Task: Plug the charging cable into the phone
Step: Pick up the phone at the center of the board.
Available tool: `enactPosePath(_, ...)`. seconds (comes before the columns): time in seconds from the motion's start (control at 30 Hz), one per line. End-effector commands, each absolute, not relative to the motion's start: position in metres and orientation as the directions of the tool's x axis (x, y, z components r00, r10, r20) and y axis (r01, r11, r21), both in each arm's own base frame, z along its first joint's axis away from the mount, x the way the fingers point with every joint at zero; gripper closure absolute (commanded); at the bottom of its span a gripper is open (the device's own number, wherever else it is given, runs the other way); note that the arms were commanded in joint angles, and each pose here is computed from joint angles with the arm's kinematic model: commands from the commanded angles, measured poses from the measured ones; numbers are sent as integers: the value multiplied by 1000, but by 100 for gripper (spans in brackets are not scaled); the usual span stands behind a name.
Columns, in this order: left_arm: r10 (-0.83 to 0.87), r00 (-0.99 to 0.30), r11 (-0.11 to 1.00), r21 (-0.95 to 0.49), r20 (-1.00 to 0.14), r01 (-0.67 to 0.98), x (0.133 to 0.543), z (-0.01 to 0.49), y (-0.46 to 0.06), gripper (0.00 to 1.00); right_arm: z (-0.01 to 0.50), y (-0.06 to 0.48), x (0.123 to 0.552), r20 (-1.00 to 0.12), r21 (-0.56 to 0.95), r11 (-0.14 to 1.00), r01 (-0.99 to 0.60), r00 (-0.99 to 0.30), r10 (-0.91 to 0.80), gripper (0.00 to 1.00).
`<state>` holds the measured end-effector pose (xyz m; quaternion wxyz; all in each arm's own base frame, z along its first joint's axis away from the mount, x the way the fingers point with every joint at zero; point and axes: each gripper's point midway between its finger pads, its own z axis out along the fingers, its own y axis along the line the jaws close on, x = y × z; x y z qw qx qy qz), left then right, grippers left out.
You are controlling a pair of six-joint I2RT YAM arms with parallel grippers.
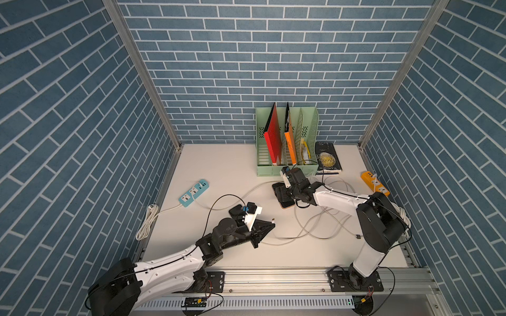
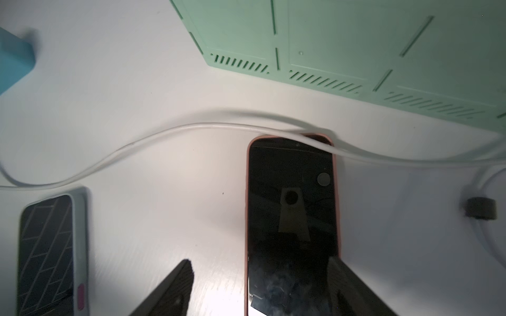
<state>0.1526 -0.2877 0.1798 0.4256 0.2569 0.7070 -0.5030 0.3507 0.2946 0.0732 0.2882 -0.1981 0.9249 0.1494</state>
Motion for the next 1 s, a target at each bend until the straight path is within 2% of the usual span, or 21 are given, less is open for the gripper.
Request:
enactPosePath(0.0,-64,-514,386,-496,-856,778,152,172,-281,100,52,281,357,-525,54,897,-438,-777,-347,18)
enactPosePath(0.1,-67,-512,378,-497,-856,781,150,174,-280,100,44,280,362,-518,25,901,-433,-777,-358,11)
enactPosePath(0.4,-60,-519,376,-501,-853,780,151,174,-283,100,22,283,361,-475,30,894,-447,-793,-381,10)
enactPosePath(0.73,-55,-524,377,-503,-850,777,152,173,-285,100,0,276,358,-413,-9,895,-447,-813,-411,16)
enactPosePath(0.97,-53,-529,381,-507,-847,773,152,170,-285,100,-4,269,358,-398,-36,903,-428,-823,-405,27)
